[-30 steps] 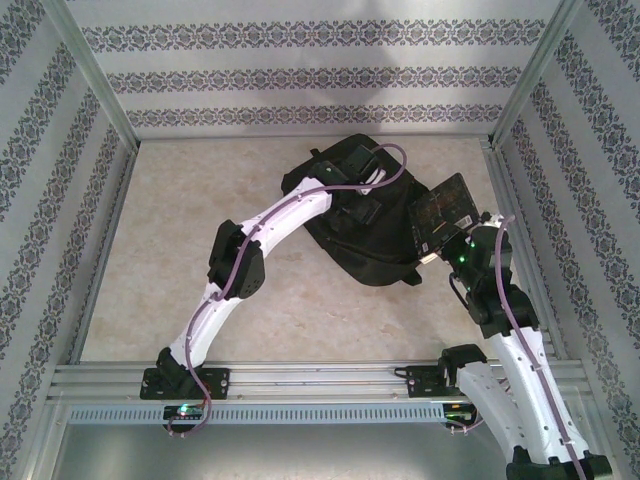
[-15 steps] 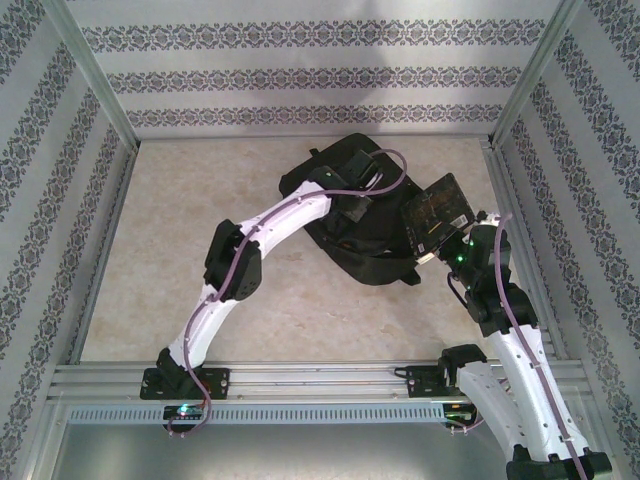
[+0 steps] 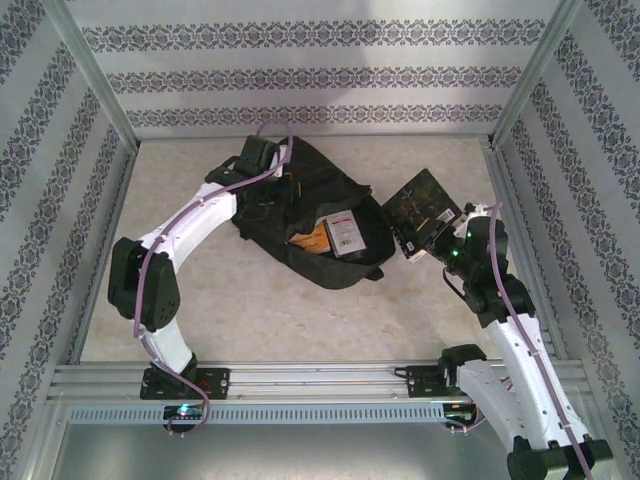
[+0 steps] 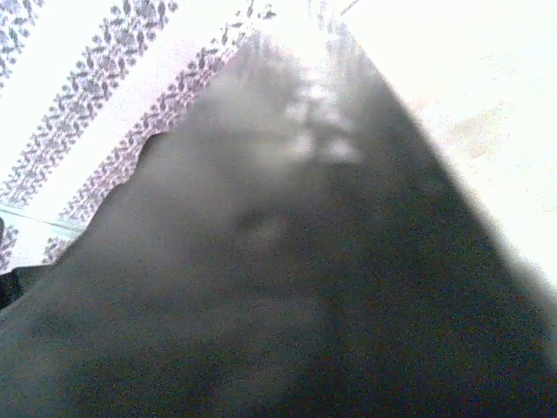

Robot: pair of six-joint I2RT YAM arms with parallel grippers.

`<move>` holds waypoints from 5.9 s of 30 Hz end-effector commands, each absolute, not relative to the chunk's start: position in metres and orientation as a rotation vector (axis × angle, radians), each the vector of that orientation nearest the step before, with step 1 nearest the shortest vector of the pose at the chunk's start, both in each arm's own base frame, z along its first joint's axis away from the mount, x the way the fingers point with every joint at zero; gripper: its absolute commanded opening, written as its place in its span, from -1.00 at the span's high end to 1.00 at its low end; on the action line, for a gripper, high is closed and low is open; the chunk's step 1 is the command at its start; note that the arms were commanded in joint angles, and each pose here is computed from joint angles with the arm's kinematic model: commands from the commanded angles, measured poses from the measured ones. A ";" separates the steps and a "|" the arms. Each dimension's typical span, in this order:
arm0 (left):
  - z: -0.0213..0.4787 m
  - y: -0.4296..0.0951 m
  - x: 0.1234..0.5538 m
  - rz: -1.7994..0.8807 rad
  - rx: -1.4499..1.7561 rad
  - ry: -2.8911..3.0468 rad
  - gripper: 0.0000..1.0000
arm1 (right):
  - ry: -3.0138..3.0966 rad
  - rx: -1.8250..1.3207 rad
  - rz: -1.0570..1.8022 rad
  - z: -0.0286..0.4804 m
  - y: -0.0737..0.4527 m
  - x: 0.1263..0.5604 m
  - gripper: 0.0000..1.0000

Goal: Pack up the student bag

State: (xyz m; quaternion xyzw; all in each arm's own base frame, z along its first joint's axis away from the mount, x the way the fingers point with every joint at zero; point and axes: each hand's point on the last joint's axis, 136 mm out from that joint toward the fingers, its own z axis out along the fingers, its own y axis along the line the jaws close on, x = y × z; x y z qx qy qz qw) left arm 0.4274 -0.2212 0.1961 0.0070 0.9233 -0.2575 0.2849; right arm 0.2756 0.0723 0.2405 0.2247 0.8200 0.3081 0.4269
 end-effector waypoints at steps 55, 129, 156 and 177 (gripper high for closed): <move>0.266 -0.314 0.353 -0.573 0.530 2.386 0.25 | 2.018 0.400 1.604 0.284 0.210 0.287 1.00; 0.391 -0.249 0.369 -0.573 0.372 2.152 1.00 | 2.239 0.315 1.557 0.186 0.392 0.381 -0.23; 0.250 -0.311 0.357 -0.890 0.405 2.440 0.57 | 2.135 0.217 0.799 0.213 0.165 0.267 -0.15; 0.330 -0.217 0.344 -0.882 0.079 2.251 -0.74 | 2.102 -0.149 0.932 0.268 0.209 0.243 -0.03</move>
